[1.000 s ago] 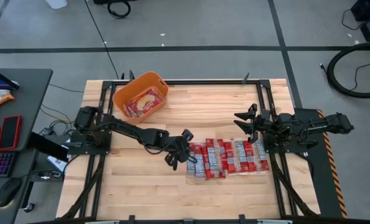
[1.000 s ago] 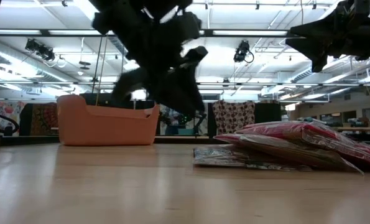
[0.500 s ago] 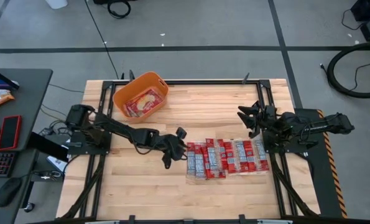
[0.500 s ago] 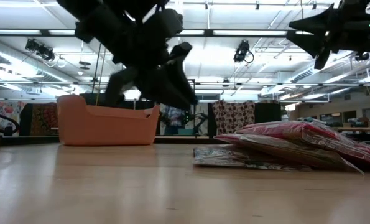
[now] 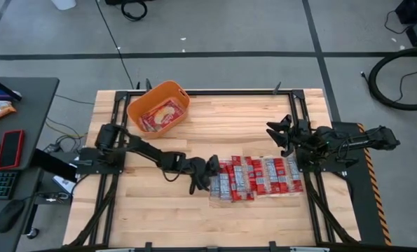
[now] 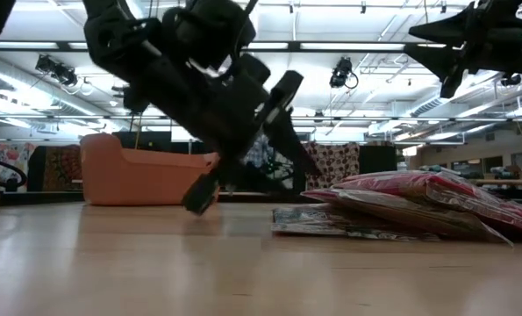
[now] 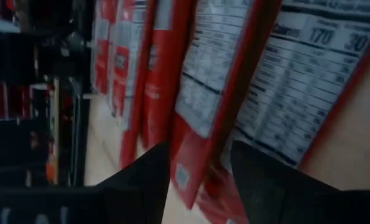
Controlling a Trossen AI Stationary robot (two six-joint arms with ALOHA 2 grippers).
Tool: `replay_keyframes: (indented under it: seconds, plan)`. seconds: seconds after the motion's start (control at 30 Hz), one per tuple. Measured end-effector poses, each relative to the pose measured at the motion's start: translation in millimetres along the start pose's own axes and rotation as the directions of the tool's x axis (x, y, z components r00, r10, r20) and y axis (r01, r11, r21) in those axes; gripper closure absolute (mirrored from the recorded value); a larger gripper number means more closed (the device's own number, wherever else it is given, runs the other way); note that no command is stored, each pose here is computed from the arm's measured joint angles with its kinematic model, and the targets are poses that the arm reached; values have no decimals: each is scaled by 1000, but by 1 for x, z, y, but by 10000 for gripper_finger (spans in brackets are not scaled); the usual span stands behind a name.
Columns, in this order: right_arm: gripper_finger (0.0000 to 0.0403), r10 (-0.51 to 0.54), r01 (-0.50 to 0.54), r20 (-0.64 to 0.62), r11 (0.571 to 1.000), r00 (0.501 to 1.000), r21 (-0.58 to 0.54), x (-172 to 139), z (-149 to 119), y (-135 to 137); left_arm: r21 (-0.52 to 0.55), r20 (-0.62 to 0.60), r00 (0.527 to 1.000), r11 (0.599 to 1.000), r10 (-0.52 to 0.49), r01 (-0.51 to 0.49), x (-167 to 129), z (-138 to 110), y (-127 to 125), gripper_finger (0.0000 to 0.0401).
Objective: Sort popcorn bags into baskets
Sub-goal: Put the red popcorn bag into the orange container
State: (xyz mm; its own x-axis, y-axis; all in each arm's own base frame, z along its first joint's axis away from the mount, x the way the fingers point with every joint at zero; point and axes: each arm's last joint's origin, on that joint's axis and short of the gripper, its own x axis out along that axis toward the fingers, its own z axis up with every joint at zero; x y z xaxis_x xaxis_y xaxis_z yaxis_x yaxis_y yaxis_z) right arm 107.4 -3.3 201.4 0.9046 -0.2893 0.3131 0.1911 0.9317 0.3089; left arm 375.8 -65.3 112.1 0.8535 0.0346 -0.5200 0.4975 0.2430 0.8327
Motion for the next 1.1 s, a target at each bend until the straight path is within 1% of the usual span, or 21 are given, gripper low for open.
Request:
replay_keyframes:
  seconds: [0.1,0.17,0.27,0.37,0.43,0.53,0.63,0.7,0.73,0.77,0.93,1.07,1.1]
  plan:
    - [233,-11,11,2,1000,1000,-1,0,0,0,41,6,1000,999,14,-14,6,-2,-2,229]
    - [233,-13,13,1,1000,1000,-2,0,0,0,34,21,1000,999,23,-23,6,-2,-1,229]
    - [233,-19,19,1,1000,1000,-3,0,0,-1,-6,73,997,999,36,-35,7,-2,0,229]
    - [233,-21,21,-1,1000,1000,-4,0,0,-1,12,101,994,999,30,-32,8,-4,1,234]
    - [233,-21,21,-1,1000,1000,-4,0,0,-1,22,112,994,1000,15,-17,8,-7,1,247]
    - [233,-21,21,-1,1000,1000,-4,0,0,-1,-13,115,993,1000,9,-7,9,-12,2,278]
    - [233,-21,21,-1,1000,1000,-2,0,0,-1,-18,103,995,1000,-8,10,10,-15,2,323]
    - [233,-21,21,-1,1000,1000,-3,0,0,-1,-17,97,995,999,-27,29,10,-15,0,361]
    - [233,-21,21,-1,1000,1000,-3,0,0,-1,-23,95,995,999,-31,33,9,-16,0,379]
    - [233,-21,21,-1,1000,1000,-3,0,0,-1,-43,95,995,998,-31,35,10,-16,0,389]
    - [233,-21,21,-1,1000,1000,-2,0,0,-1,-121,94,995,992,-28,39,4,-13,5,396]
    - [233,-19,19,-2,1000,1000,6,0,-1,-1,-177,98,995,984,-18,35,-13,-9,23,397]
    - [233,-13,13,-3,1000,1000,14,0,-1,0,-196,91,995,979,-39,56,-19,-9,27,398]
